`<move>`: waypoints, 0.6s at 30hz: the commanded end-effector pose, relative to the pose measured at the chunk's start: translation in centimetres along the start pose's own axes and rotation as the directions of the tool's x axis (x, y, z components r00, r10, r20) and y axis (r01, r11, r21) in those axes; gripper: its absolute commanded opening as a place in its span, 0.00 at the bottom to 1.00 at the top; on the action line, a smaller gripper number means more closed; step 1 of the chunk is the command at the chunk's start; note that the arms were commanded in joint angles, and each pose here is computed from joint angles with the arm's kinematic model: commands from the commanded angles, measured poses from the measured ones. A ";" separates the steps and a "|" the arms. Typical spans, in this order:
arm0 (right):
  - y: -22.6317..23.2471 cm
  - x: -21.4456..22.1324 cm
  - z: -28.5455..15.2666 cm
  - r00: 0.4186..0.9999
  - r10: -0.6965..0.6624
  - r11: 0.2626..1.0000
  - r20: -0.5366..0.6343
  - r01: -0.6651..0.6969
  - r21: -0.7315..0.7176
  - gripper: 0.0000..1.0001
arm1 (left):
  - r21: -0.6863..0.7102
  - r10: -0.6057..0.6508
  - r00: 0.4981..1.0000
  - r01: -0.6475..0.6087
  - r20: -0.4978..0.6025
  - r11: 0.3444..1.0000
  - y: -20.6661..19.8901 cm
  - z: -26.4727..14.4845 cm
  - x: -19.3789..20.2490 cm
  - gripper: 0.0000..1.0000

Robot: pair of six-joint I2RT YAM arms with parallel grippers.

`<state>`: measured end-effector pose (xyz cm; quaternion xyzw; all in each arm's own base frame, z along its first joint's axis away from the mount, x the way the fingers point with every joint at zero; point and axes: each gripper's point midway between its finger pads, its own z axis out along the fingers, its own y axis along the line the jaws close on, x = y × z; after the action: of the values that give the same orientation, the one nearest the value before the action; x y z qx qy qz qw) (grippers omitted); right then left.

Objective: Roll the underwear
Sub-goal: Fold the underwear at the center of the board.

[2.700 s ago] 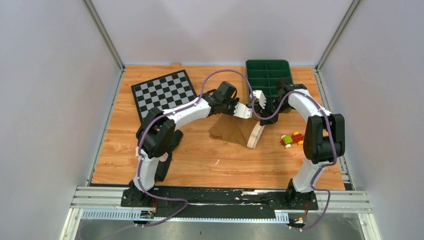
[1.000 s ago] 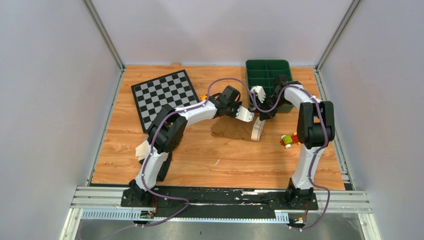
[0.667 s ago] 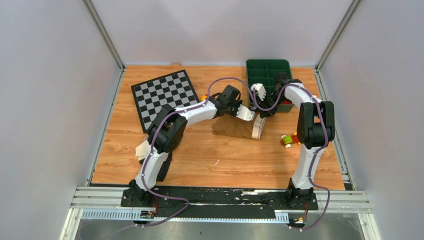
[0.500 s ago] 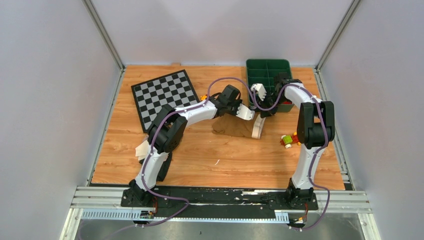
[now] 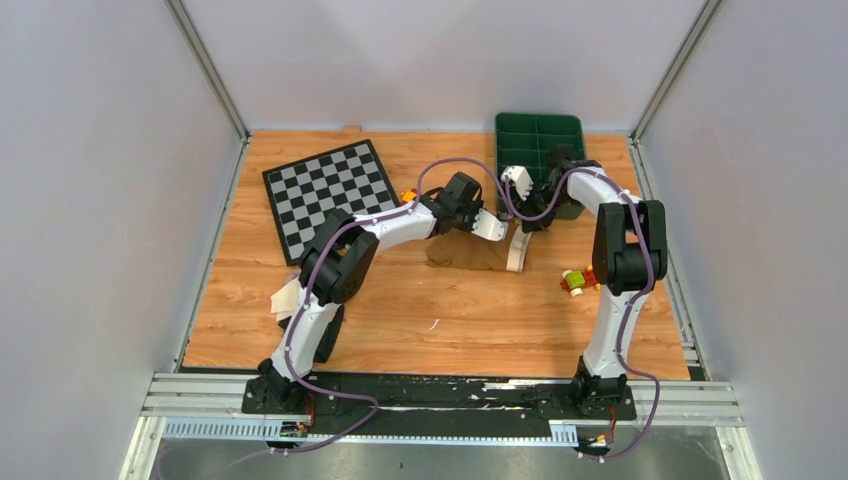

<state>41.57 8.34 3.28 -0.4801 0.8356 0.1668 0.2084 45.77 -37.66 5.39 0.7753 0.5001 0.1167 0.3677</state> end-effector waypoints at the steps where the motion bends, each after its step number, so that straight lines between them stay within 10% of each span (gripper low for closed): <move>1: -0.6 -0.7 1.3 1.000 0.010 0.999 0.010 -0.011 0.046 0.04 | -0.075 0.007 0.998 -0.002 0.061 0.997 2.2 -0.6 -2.7 0.00; 18: 1.5 -0.6 2.8 0.999 -0.028 0.999 -0.033 0.029 0.023 0.04 | -0.057 -0.063 0.995 0.067 0.071 0.996 0.6 -2.1 -2.2 0.00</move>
<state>41.93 9.79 2.51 -0.4837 0.8368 0.1427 0.2132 44.50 -38.84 5.05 0.7684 0.5043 0.0990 0.3812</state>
